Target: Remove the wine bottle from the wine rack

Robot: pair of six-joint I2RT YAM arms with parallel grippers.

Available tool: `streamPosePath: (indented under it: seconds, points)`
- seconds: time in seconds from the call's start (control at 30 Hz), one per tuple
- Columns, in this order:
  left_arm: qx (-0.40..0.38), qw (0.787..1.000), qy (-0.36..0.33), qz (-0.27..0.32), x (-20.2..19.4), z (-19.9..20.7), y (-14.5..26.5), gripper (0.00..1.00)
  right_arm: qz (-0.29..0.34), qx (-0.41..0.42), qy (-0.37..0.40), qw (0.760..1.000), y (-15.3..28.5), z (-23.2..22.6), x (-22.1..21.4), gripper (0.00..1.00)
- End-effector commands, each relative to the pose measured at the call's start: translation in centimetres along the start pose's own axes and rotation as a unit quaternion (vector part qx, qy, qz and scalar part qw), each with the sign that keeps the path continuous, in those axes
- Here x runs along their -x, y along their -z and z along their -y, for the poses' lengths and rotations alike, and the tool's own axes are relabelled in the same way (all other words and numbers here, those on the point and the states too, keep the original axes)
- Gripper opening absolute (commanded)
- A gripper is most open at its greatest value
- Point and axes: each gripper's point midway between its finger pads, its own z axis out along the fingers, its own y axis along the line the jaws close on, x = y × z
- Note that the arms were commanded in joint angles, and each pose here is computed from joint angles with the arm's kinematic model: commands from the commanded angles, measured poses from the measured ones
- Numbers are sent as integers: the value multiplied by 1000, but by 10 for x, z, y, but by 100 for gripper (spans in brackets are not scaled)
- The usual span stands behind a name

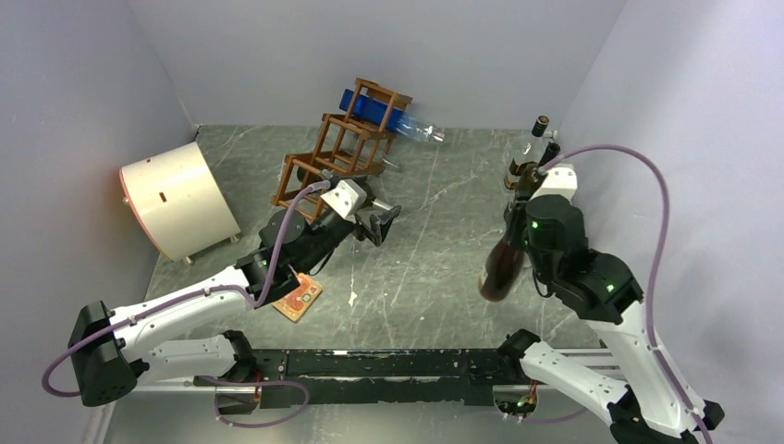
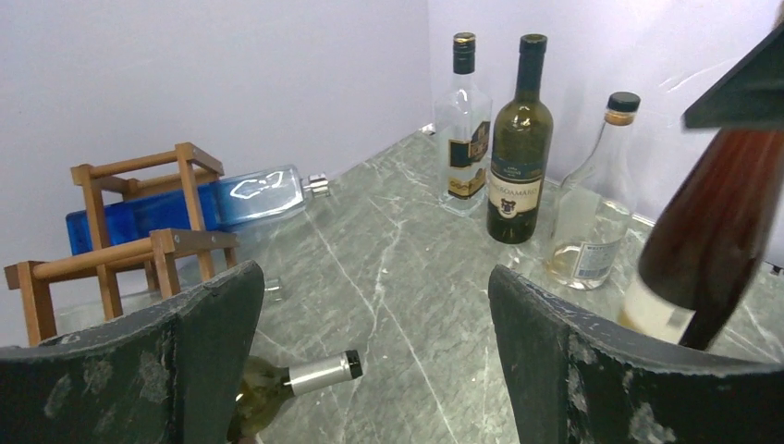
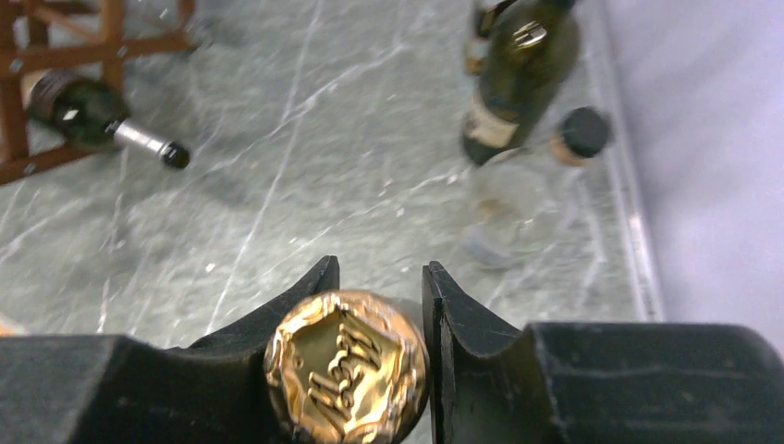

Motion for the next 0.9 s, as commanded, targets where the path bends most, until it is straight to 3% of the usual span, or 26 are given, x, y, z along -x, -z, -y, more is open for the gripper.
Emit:
streamPosePath:
  seconds: [0.0, 0.2, 0.67, 0.87]
  points:
    - [34, 999, -1, 15, 9, -12, 3, 94, 114, -109, -51, 986, 27, 47, 67, 0]
    - [53, 998, -6, 13, 8, -19, 4, 94, 143, -154, -59, 976, 26, 62, 65, 0]
    - [56, 998, -12, 6, 7, -20, 3, 94, 131, -209, -71, 967, 9, 71, 38, 0]
    - [61, 998, -16, 7, 8, -21, 4, 94, 137, -265, -92, 950, 19, 93, 28, 0]
